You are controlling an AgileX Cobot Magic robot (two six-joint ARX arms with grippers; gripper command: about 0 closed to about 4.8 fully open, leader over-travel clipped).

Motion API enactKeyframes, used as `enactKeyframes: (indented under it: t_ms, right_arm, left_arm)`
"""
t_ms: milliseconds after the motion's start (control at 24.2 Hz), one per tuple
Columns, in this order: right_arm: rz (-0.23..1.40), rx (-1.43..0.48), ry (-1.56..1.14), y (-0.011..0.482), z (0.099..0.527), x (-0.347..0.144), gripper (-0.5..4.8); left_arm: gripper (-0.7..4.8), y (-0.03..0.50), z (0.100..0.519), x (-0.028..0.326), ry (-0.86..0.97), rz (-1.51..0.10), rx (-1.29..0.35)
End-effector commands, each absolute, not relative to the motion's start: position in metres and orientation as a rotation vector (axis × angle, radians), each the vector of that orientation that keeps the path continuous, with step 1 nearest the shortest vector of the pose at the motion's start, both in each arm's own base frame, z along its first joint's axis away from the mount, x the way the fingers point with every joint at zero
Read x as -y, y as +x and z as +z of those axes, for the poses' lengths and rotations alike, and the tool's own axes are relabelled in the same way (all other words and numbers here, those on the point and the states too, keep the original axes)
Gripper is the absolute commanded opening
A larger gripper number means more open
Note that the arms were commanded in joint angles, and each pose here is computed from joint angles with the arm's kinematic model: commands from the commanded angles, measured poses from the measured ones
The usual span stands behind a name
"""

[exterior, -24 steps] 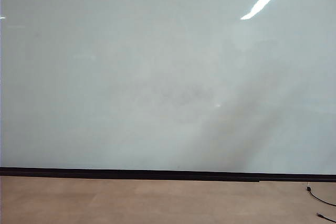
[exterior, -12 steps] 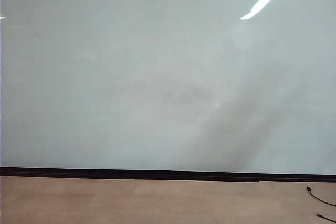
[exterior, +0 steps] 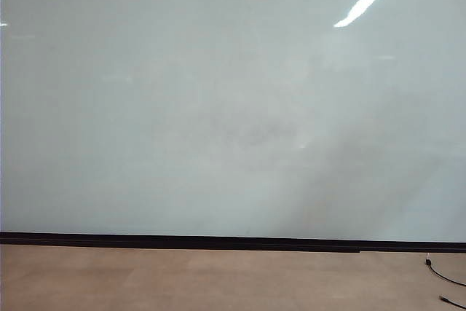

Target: Pick up the pen on the shelf to the right of the whiteboard and write the letter Z.

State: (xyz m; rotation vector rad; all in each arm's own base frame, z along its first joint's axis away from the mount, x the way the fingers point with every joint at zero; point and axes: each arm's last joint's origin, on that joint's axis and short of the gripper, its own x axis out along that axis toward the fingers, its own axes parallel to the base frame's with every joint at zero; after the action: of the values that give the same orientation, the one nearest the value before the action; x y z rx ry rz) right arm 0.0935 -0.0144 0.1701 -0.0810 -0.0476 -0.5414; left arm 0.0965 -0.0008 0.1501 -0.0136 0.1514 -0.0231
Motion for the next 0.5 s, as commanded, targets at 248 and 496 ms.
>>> enactKeyframes:
  t_ms: [248,496]
  right_arm:
    - [-0.454,-0.054,-0.102,0.0947,0.1609,0.0121,2.83]
    - [-0.461,-0.069,-0.106,0.0945,0.1595,0.0123,3.61]
  left_arm:
    - [-0.05,0.0966,0.1519,0.0009,-0.009,-0.024,-0.138]
    - [-0.05,0.0966,0.1519,0.0008,-0.009,-0.024,-0.138]
